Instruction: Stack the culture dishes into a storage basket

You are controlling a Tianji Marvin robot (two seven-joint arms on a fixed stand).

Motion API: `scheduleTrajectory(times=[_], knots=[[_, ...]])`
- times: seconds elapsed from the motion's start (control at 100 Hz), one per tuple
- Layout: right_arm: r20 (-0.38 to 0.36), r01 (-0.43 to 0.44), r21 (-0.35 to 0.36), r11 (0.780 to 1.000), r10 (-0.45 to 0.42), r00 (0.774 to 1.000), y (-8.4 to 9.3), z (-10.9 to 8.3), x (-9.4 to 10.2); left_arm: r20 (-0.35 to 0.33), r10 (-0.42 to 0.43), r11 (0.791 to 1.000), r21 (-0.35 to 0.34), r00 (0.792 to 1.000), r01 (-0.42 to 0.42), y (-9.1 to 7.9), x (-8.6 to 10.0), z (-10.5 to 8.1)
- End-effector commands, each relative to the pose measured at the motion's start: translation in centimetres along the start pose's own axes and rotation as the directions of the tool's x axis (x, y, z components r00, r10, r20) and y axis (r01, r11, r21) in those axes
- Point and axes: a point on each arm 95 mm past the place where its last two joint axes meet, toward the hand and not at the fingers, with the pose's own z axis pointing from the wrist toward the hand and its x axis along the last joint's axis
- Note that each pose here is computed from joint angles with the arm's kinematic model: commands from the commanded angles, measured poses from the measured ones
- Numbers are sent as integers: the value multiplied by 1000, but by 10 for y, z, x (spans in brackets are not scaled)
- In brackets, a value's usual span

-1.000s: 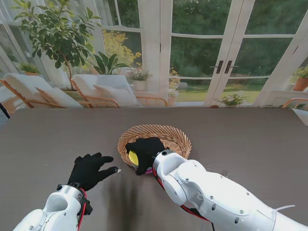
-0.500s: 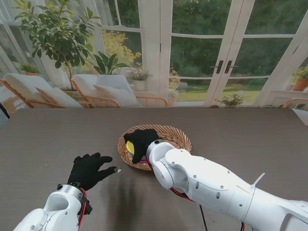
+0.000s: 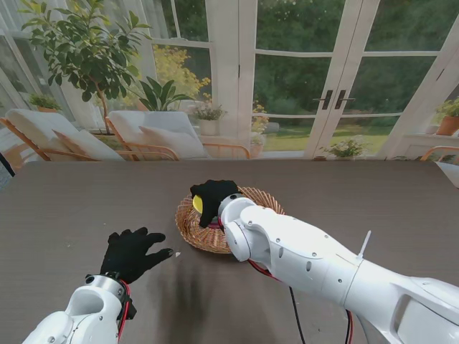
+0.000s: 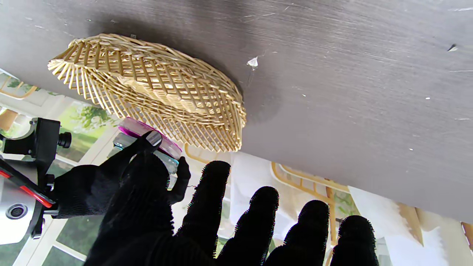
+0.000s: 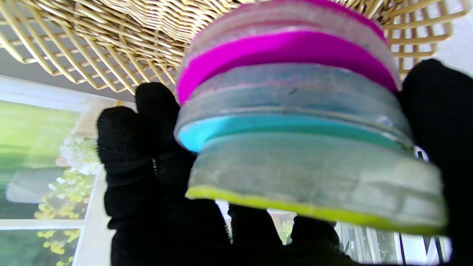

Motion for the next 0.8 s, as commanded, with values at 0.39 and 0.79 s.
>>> scheduleTrajectory(times=[0.39, 0.79], knots=[[31, 5, 32, 999, -6, 1000, -8, 21, -24, 13, 17, 999, -50, 1000, -17, 8, -1, 8], [25, 12, 66, 998, -14, 1000, -32, 27, -32, 20, 27, 998, -55, 999, -26, 9, -2, 10]])
